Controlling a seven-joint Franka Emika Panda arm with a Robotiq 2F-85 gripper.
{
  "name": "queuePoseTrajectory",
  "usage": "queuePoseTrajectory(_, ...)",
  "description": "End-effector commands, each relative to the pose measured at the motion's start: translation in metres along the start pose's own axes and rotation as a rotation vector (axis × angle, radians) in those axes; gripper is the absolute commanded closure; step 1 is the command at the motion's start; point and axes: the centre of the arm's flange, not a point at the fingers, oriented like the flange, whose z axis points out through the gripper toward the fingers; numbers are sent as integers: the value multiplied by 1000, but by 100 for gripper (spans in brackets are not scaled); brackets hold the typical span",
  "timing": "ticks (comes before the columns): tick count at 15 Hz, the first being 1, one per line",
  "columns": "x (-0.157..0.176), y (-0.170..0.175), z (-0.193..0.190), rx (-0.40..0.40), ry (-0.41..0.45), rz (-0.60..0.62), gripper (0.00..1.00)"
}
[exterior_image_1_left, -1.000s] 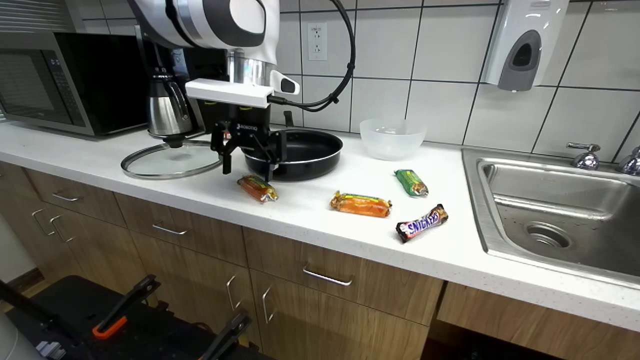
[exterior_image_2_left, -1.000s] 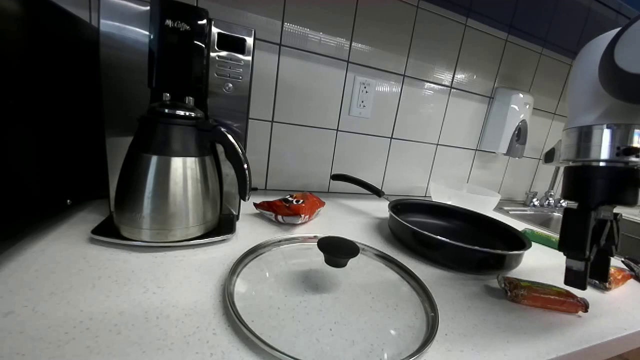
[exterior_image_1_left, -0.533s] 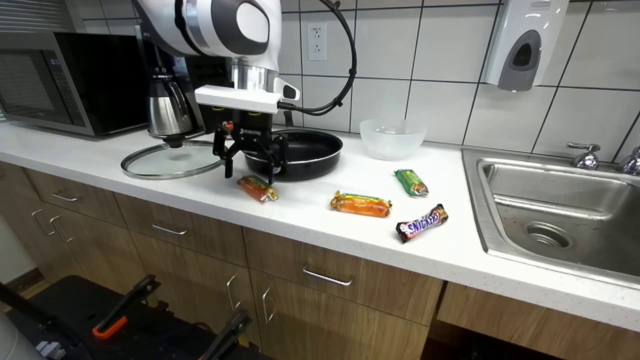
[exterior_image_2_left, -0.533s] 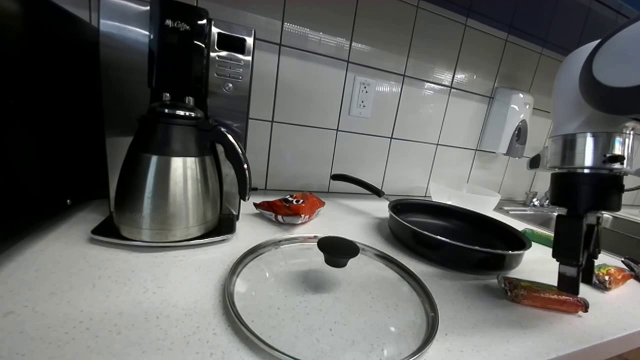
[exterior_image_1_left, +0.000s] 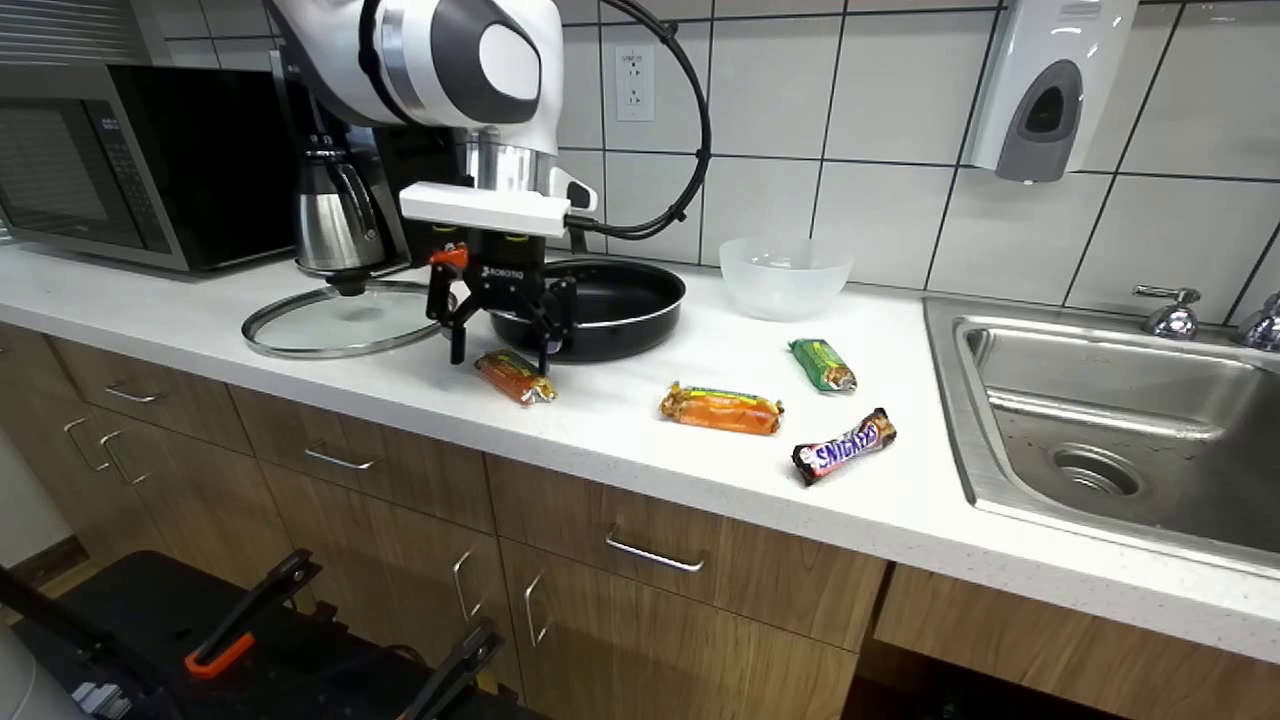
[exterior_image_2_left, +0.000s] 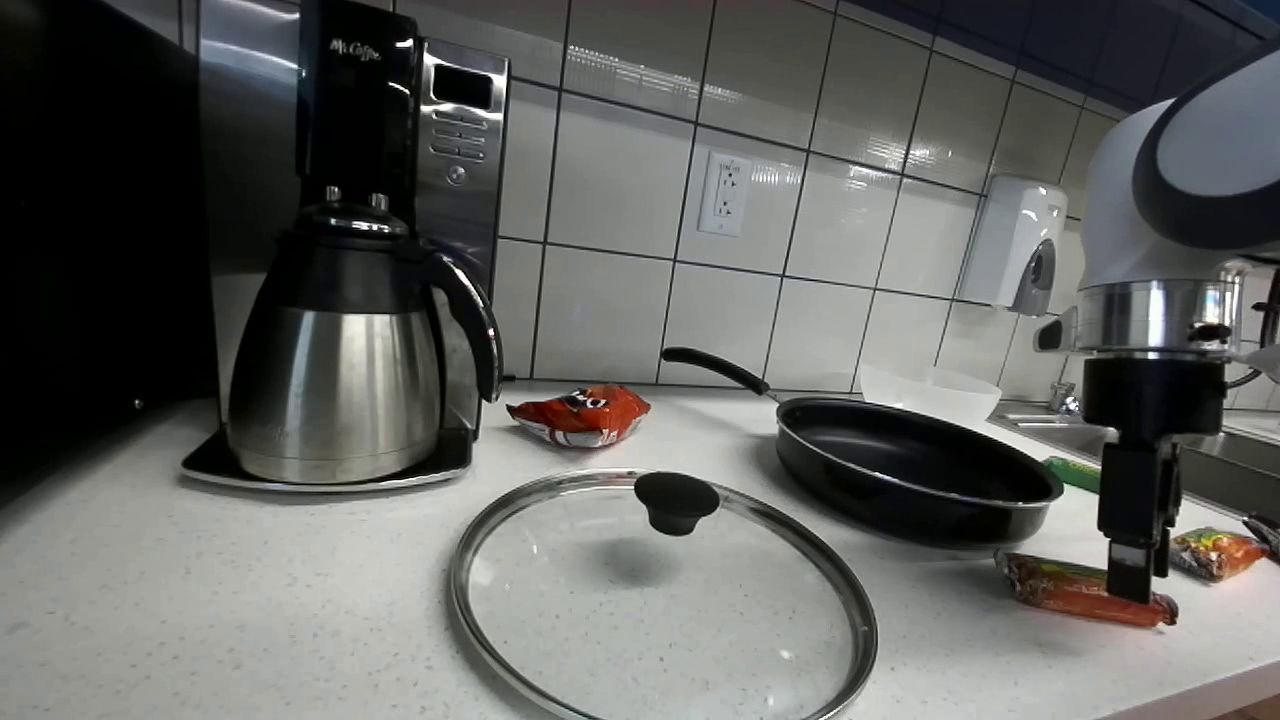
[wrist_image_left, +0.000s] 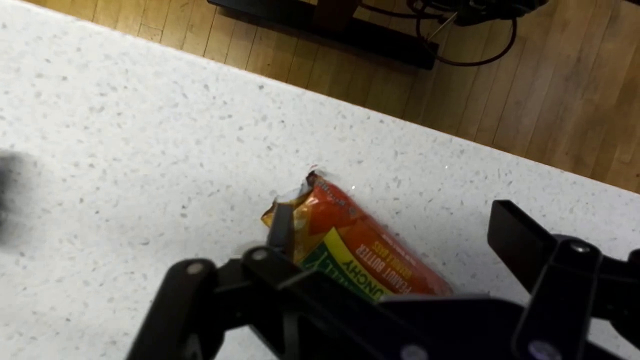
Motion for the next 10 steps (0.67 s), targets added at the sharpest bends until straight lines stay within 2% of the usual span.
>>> queuePoseTrajectory(1, 12, 6, 1, -20, -8, -49, 0)
queuePoseTrajectory(10, 23, 9, 11, -38, -25, -90, 0)
